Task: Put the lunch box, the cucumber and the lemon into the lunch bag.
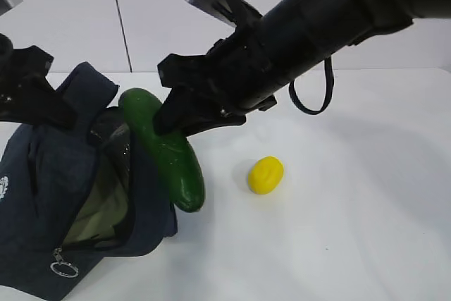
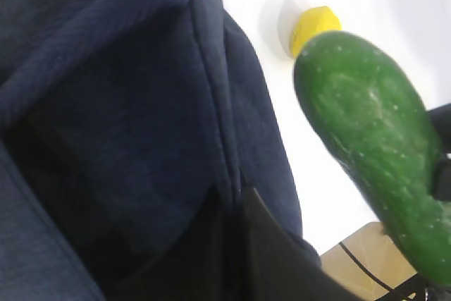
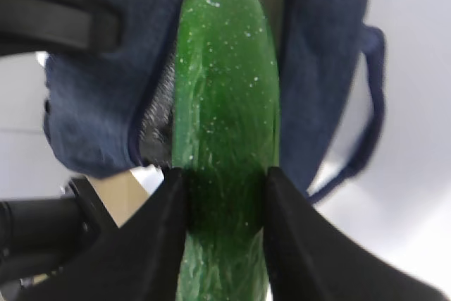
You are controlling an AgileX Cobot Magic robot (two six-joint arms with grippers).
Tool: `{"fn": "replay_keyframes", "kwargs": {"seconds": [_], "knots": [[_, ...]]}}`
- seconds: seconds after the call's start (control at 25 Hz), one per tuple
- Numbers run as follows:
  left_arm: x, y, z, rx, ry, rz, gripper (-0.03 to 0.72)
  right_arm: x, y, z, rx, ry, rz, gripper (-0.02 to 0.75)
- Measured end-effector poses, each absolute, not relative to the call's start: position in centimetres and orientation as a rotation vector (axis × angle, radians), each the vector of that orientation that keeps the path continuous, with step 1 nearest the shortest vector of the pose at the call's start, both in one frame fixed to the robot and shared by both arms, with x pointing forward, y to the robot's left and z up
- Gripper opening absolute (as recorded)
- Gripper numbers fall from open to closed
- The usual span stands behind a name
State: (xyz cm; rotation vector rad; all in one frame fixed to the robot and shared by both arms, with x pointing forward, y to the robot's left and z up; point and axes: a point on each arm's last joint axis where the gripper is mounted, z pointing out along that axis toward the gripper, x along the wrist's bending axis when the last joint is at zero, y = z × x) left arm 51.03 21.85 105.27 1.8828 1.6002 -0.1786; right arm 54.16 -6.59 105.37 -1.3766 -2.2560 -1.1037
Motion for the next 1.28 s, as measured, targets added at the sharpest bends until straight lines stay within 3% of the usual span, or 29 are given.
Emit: {"fn": "replay_keyframes", "kwargs": {"seconds": [0.92, 1.28], "knots": [[50.8, 21.3, 105.6, 1.829, 1.591, -0.264, -0.006, 56.6, -3.1, 98.7, -1.496, -1.982, -1.271, 0.266], [50.8, 21.0, 105.8, 1.786, 1.585, -0.314, -0.006, 57.1, -2.5, 99.1, -1.407, -2.035, -1.442, 0.266]]}}
